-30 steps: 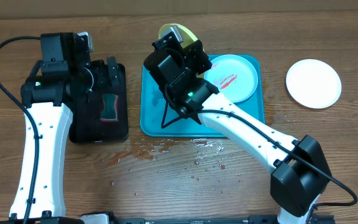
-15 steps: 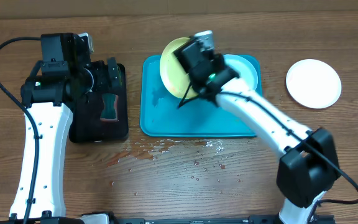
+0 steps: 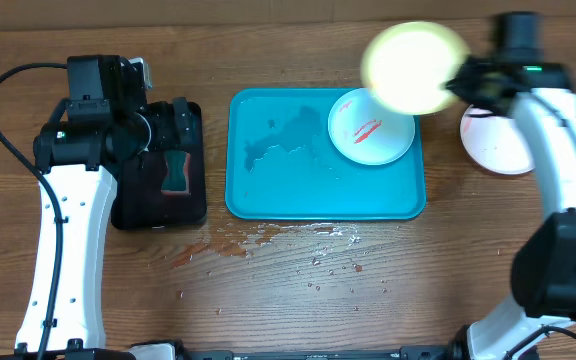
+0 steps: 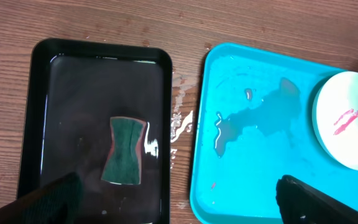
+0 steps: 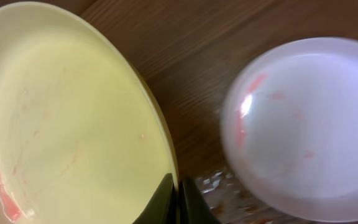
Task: Clean dirty plates on tray and stack at the side
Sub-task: 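Carry the yellow plate right, above the white plate on the table, then lower the yellow plate onto the white plate and open the right gripper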
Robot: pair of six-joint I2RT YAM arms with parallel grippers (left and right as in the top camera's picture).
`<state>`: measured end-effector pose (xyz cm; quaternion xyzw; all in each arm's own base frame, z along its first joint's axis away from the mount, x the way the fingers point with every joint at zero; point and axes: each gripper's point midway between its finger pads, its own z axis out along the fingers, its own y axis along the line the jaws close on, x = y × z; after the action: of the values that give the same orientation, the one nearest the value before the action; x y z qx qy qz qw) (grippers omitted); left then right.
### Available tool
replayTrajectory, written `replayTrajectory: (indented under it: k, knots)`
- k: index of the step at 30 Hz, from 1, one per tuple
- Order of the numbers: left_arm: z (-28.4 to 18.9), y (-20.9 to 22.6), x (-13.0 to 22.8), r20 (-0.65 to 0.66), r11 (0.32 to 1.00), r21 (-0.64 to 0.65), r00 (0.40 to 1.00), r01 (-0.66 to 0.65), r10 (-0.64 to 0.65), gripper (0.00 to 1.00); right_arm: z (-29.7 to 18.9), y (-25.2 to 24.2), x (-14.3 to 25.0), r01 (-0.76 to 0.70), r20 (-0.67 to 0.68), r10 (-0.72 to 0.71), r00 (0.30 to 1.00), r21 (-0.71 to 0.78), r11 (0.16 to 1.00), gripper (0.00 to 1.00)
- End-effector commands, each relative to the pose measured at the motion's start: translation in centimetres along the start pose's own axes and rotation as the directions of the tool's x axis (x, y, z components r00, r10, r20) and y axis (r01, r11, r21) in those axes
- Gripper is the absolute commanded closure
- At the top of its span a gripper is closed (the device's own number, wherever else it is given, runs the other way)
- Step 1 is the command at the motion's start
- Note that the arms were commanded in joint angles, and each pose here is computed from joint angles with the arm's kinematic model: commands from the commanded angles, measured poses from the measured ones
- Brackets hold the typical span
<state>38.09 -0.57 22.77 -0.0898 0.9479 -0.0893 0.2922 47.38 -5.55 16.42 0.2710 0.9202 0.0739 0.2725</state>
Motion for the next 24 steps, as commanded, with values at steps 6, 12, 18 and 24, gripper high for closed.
replayTrajectory:
  k: [6,12,18,24]
  knots:
    - [-1.0,-0.5,-0.6,0.029,1.0,0.01,1.0,-0.006,0.006,0.0,-2.7,-12.5,-4.7,-0.236,0.1,0.229,0.968,0.077,0.969,0.96]
    - [-0.8,-0.5,-0.9,0.036,1.0,0.011,0.999,-0.007,0.007,0.0,-0.5,-15.9,-2.9,-0.268,0.036,0.266,0.963,0.112,0.957,0.96]
    - [-0.7,-0.5,-0.9,0.039,1.0,0.012,0.999,-0.008,0.007,0.0,2.4,-17.0,-1.0,-0.29,-0.037,0.298,0.954,0.149,0.945,0.96]
    - [-0.7,-0.5,-0.9,0.039,1.0,0.012,0.999,-0.008,0.007,0.0,3.1,-18.4,-0.6,-0.312,-0.03,0.325,0.945,0.212,0.926,0.96]
